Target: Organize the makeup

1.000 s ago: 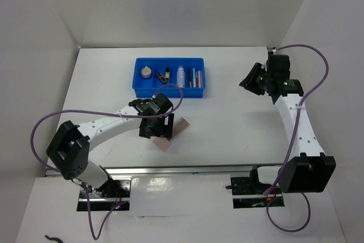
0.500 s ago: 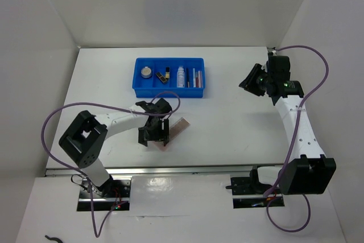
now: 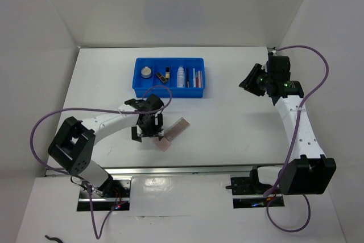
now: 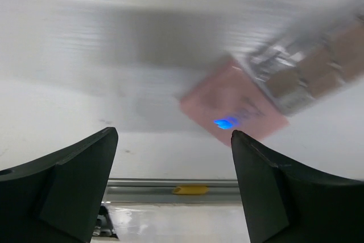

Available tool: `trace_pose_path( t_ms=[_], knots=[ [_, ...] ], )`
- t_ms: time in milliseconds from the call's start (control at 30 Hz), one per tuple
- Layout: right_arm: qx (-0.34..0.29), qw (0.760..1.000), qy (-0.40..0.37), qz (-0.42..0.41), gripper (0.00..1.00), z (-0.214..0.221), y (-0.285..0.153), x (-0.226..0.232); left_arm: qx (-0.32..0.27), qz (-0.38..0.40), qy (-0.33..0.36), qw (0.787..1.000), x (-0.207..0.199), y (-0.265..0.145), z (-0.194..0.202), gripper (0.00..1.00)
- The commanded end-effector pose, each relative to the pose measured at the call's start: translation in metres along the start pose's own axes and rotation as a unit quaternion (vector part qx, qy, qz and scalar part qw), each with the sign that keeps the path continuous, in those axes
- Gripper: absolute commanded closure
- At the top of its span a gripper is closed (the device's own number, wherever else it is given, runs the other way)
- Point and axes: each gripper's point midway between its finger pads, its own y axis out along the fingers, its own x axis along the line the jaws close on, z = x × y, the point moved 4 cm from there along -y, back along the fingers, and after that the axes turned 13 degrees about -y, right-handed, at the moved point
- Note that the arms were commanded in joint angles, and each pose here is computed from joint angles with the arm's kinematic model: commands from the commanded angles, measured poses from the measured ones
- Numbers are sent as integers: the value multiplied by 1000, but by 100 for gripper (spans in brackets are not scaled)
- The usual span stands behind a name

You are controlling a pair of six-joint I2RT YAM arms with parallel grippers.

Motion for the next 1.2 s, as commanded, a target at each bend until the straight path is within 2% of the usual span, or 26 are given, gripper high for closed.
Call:
trace_pose_path(
  t_ms=[0,133,367,533,867,967,1167],
  knots=[
    [-21,1000,-15,-9,62,-5,-9,5,-9,83,56,995,-42,-26,5,5],
    [-15,1000,-15,-13,62,-2,-7,5,0,36,78,996,-55,-11,15,0],
    [-14,1000,-17,-11,62,0,-10,6,18,-30,33,999,-59,9,19,0],
    [-19,1000,-18,-12,62,-1,-13,7,32,-60,26,997,-50,22,26,0],
    [-20,1000,-18,-7,62,-1,-12,6,26,-77,11,997,-24,13,34,0],
    [-14,1000,-17,-11,62,2,-11,6,47,-82,-7,996,-11,14,39,0],
    [-18,1000,-18,-16,61,2,-14,8,61,-36,-35,997,-5,12,37,0]
  ],
)
